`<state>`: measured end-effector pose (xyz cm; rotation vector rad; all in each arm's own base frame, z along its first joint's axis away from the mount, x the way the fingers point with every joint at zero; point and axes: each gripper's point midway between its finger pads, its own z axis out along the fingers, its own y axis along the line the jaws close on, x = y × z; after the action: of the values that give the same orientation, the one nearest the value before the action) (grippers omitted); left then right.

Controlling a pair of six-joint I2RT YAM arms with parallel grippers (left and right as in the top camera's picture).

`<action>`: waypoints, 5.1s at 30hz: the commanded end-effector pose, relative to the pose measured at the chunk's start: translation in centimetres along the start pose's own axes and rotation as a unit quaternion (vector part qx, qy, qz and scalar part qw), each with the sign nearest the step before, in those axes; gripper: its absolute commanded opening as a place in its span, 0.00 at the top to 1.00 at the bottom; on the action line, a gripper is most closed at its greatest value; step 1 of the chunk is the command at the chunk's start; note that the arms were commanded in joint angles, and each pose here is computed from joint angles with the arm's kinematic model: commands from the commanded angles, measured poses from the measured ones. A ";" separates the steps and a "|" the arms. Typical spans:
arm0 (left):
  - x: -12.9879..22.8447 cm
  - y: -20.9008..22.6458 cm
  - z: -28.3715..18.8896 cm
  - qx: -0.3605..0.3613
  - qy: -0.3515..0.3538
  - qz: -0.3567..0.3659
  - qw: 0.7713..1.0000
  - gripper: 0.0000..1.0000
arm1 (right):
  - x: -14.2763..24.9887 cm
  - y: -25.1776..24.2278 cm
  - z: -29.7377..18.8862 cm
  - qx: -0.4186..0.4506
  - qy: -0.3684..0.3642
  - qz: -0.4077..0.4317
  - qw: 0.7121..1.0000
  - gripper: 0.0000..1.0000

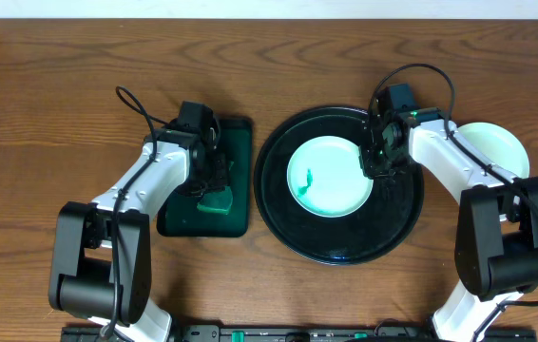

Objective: Clean dirty plates on tray and stack at the side
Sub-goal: 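Rub the sponge on the green tray with the left gripper, then lift the sponge with the left gripper toward the black tray plate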

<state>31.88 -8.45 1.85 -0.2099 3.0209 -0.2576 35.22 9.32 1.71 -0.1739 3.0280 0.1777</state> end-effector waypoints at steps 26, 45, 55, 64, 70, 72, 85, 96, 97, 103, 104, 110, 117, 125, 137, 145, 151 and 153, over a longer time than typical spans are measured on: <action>1.1 0.0 1.5 -0.022 0.015 0.014 1.000 0.59 | 0.3 0.1 0.4 0.003 0.005 0.002 1.000 0.80; 0.8 -0.4 0.4 -0.014 -0.005 0.017 1.000 0.92 | 0.3 0.1 0.4 0.003 0.005 0.002 1.000 0.80; -1.2 -0.7 -6.8 -0.023 -0.095 0.023 0.995 0.93 | 0.3 0.1 0.4 0.003 0.005 0.002 1.000 0.98; -1.2 -0.9 -8.5 -0.015 -0.116 0.025 0.993 0.93 | 0.3 0.1 0.4 0.003 0.005 0.002 1.000 0.96; -1.1 -0.9 -8.4 -0.015 -0.115 0.025 0.993 0.93 | 0.3 0.1 0.4 0.003 0.005 0.002 1.000 0.99; -1.1 -0.9 -8.4 -0.015 -0.115 0.025 0.993 0.93 | 0.3 0.1 0.4 0.003 0.005 0.002 1.000 0.99; -1.0 -0.8 -8.3 -0.016 -0.114 0.024 0.993 0.93 | 0.3 0.1 0.4 0.003 0.005 0.017 1.000 0.99; -1.2 -0.4 -8.4 -0.024 -0.119 0.000 0.993 0.93 | 0.3 0.1 0.4 0.003 0.005 0.017 1.000 0.99; -1.3 -0.2 -8.4 -0.029 -0.122 -0.014 0.992 0.93 | 0.3 0.1 0.4 0.003 0.005 0.017 1.000 0.99; -2.1 0.6 -11.3 -0.036 -0.119 -0.042 0.991 0.93 | 0.3 0.1 0.4 0.003 0.005 0.017 1.000 0.99; -2.1 0.8 -11.7 -0.039 -0.116 -0.045 0.991 0.93 | 0.3 0.1 0.4 0.003 0.005 0.017 1.000 0.99; -1.7 1.3 -12.4 -0.048 -0.096 -0.053 0.993 0.93 | 0.3 0.1 0.4 0.003 0.005 0.017 1.000 0.99; -0.5 1.9 -10.5 -0.062 -0.060 -0.050 0.995 0.93 | 0.3 0.1 0.4 0.003 0.005 0.024 1.000 0.99; -1.6 1.7 -9.6 -0.059 -0.071 -0.027 0.995 0.93 | 0.2 0.1 0.4 0.002 0.004 0.067 0.998 0.99; -2.2 -0.3 -9.4 -0.050 -0.088 0.044 0.994 0.93 | 0.8 2.3 0.2 -0.062 0.023 0.074 0.995 0.89; -2.4 -0.4 -9.5 -0.049 -0.091 0.044 0.994 0.93 | -1.5 1.8 0.3 -0.046 -0.028 0.059 0.997 0.79; -2.4 -0.4 -9.5 -0.049 -0.091 0.044 0.994 0.93 | -1.3 1.9 1.5 -0.049 -0.041 0.054 0.996 0.99; -2.4 -0.4 -9.5 -0.049 -0.091 0.044 0.994 0.93 | -1.3 1.9 1.3 -0.052 -0.041 0.055 0.996 0.99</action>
<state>33.17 -7.15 11.70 -0.1219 2.8492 -0.0963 36.61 11.21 0.88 0.0042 2.9460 0.3487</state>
